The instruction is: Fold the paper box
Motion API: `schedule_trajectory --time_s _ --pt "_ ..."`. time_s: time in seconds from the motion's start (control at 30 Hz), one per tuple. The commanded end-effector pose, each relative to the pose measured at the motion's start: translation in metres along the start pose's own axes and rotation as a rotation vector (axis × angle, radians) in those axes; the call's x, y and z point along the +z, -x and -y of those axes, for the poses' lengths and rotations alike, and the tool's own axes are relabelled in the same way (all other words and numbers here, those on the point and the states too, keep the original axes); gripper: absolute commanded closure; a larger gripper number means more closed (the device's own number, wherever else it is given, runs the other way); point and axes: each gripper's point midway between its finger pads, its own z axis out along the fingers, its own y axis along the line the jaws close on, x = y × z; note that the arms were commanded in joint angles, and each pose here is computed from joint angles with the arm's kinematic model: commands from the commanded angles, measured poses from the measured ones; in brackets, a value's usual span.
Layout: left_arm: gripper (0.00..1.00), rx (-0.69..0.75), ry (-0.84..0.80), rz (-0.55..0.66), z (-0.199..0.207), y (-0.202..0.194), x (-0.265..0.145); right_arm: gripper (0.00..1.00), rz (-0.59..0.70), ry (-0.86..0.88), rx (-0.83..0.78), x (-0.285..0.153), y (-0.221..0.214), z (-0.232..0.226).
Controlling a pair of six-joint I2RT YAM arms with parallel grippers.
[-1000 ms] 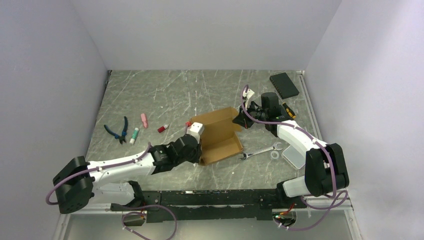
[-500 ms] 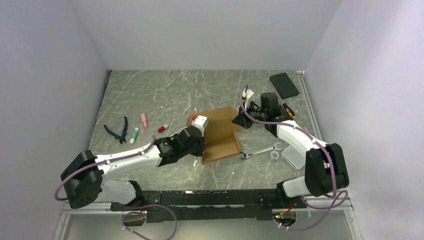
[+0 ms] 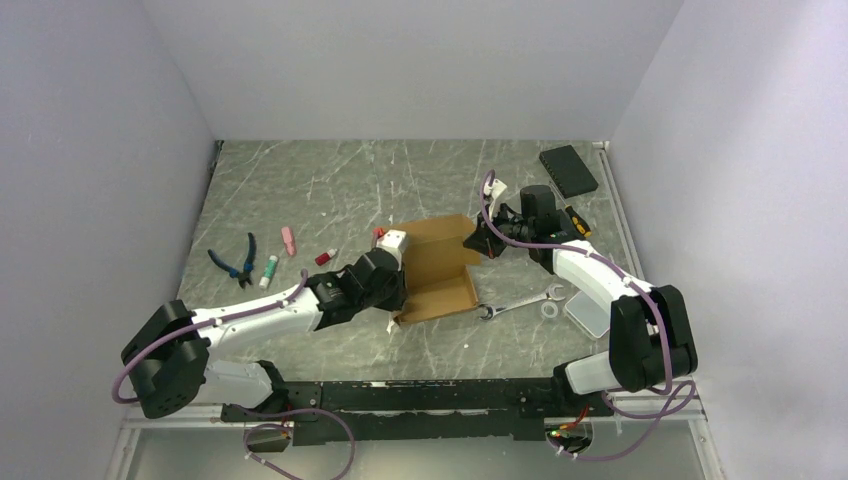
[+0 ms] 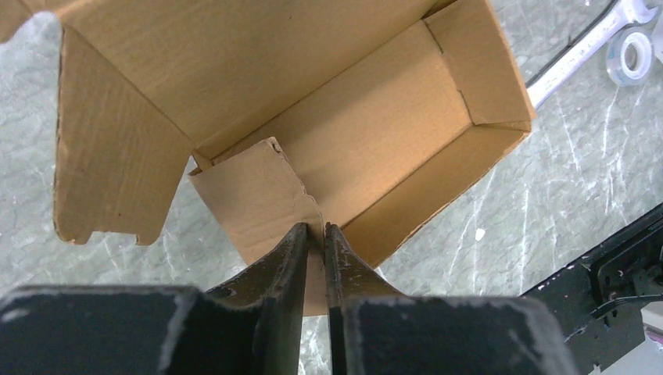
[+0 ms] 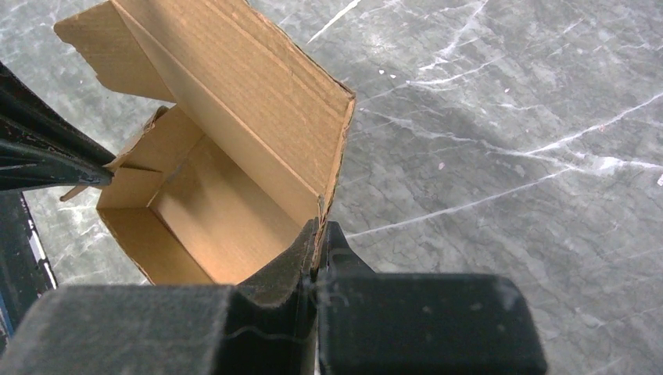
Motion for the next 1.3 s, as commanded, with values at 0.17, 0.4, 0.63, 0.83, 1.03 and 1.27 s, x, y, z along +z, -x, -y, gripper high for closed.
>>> schedule_trajectory --time_s 0.17,0.4,0.63,0.83,1.03,1.27 --pt "0.76 -0.058 -0.045 -0.007 -0.001 -0.003 -0.002 1.00 0.036 0.029 -0.023 0.001 0.018 -0.005" --pt "0.64 -0.084 -0.074 0.011 0.000 0.001 -0.007 1.00 0.033 0.030 -0.022 0.002 0.017 -0.005" --pt "0.58 -0.093 -0.095 0.047 -0.001 0.008 -0.018 1.00 0.032 0.028 -0.022 0.002 0.017 -0.004" --pt "0.47 -0.105 -0.128 0.127 -0.004 0.015 -0.040 1.00 0.031 0.028 -0.024 0.002 0.016 -0.004" --pt "0.42 -0.175 -0.107 0.204 -0.026 0.004 -0.063 1.00 0.031 0.030 -0.025 0.002 0.016 -0.004" --pt "0.43 -0.307 -0.103 0.263 -0.052 -0.021 -0.074 1.00 0.027 0.029 -0.024 0.003 0.015 -0.004"
